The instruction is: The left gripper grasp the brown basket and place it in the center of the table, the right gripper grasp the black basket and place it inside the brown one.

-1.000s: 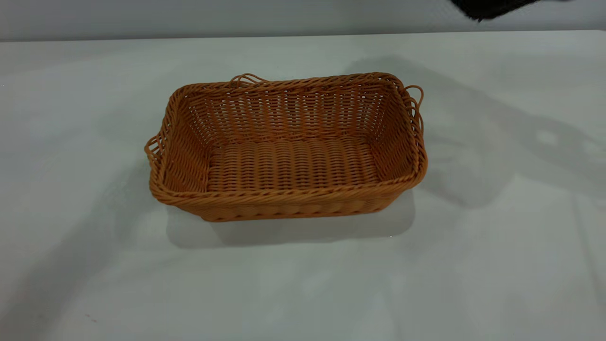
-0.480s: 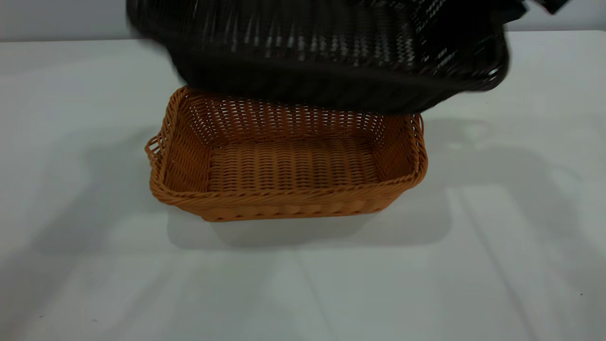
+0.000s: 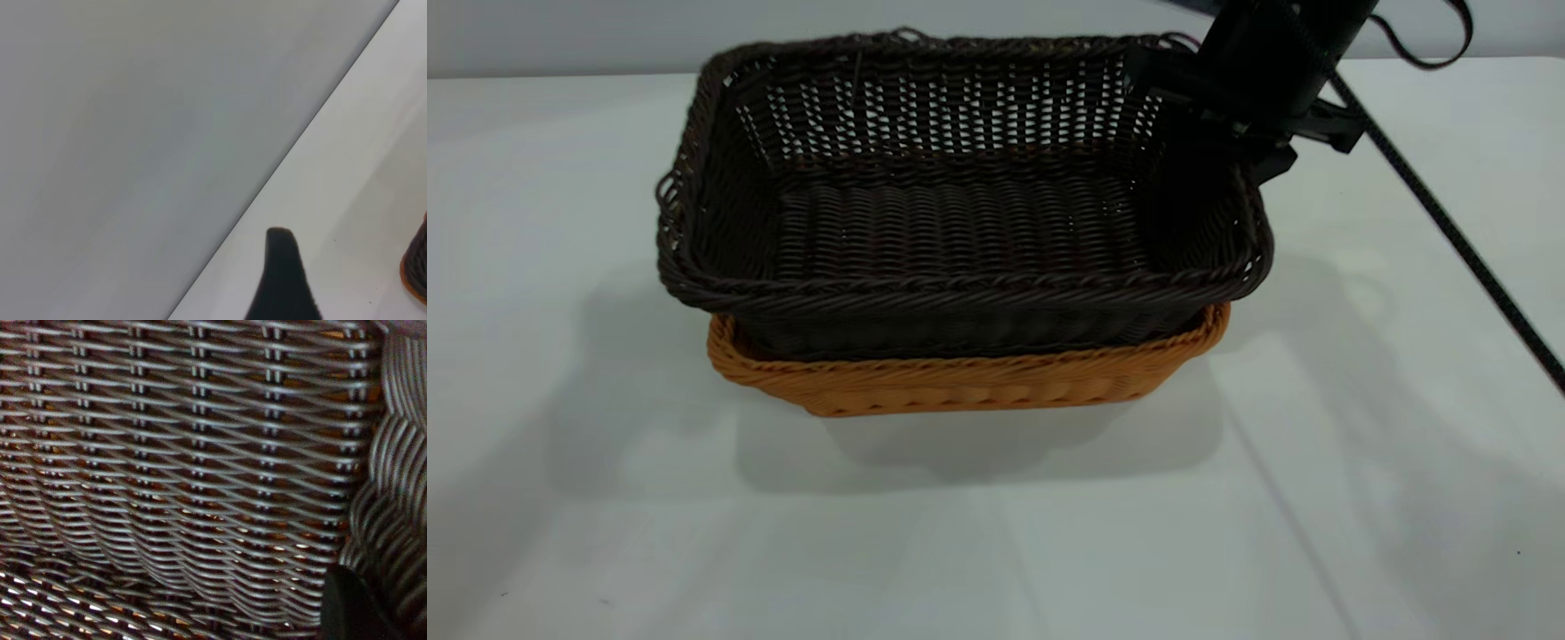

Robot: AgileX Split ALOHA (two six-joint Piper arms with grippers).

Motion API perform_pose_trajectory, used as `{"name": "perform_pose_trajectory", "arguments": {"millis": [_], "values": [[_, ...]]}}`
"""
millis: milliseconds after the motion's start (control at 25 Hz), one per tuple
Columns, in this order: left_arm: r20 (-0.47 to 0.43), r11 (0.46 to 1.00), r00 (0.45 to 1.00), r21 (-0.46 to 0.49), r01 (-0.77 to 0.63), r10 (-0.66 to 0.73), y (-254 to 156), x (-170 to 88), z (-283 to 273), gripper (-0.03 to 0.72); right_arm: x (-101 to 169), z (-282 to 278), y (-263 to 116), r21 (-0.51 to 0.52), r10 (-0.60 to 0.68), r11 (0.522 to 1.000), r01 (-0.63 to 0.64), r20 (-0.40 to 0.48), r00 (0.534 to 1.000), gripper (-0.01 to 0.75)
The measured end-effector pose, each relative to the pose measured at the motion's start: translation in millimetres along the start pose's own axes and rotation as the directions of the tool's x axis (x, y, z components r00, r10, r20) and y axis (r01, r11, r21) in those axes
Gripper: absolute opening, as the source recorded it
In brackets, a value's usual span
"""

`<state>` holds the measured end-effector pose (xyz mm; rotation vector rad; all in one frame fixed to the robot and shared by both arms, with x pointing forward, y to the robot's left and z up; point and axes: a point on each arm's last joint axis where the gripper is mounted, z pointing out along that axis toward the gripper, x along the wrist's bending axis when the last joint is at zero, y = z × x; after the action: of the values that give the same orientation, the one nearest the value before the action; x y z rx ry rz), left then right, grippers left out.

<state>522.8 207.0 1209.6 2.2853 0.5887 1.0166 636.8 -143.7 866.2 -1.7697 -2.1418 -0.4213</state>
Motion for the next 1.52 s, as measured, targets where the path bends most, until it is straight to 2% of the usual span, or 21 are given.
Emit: {"name": "perform_pose_trajectory", "arguments": {"millis": [320, 480, 600, 760, 920, 1040, 1320, 1520], "values": [[0.011, 1.0, 1.0, 0.011, 0.0, -0.001, -1, -1, 0, 0.476, -7, 5, 4, -0.039, 0.041, 0.998, -0.039, 0.045, 0.998, 0.103], [0.025, 1.0, 1.0, 0.024, 0.001, -0.002, -2, -2, 0, 0.476, -9, 5, 4, -0.039, 0.073, 0.997, -0.071, 0.071, 0.995, 0.13], [0.029, 1.0, 1.0, 0.029, 0.001, -0.002, -3, -3, 0, 0.476, -9, 5, 4, -0.042, 0.108, 0.994, -0.105, 0.077, 0.991, 0.202], [0.029, 1.0, 1.0, 0.029, 0.001, -0.002, -3, -3, 0, 0.476, -7, 3, 3, -0.027, 0.095, 0.995, -0.093, 0.068, 0.993, 0.358], [0.03, 1.0, 1.0, 0.029, 0.002, -0.003, -3, -3, 0, 0.476, -4, -4, -2, 0.039, 0.004, 0.999, -0.007, 0.073, 0.997, 0.501], [0.03, 1.0, 1.0, 0.029, 0.002, -0.003, -3, -3, 0, 0.476, 0, -20, -2, 0.082, -0.075, 0.994, 0.067, 0.112, 0.991, 0.561], [0.063, 0.998, 0.998, 0.061, 0.0, -0.004, -5, -6, -4, 0.476, 23, -93, 4, 0.039, -0.157, 0.988, 0.152, 0.227, 0.961, 0.583], [0.115, 0.989, 0.993, 0.145, -0.007, -0.01, -13, -14, -36, 0.461, 53, -161, -12, -0.089, -0.195, 0.971, 0.224, 0.251, 0.948, 0.583]]}}
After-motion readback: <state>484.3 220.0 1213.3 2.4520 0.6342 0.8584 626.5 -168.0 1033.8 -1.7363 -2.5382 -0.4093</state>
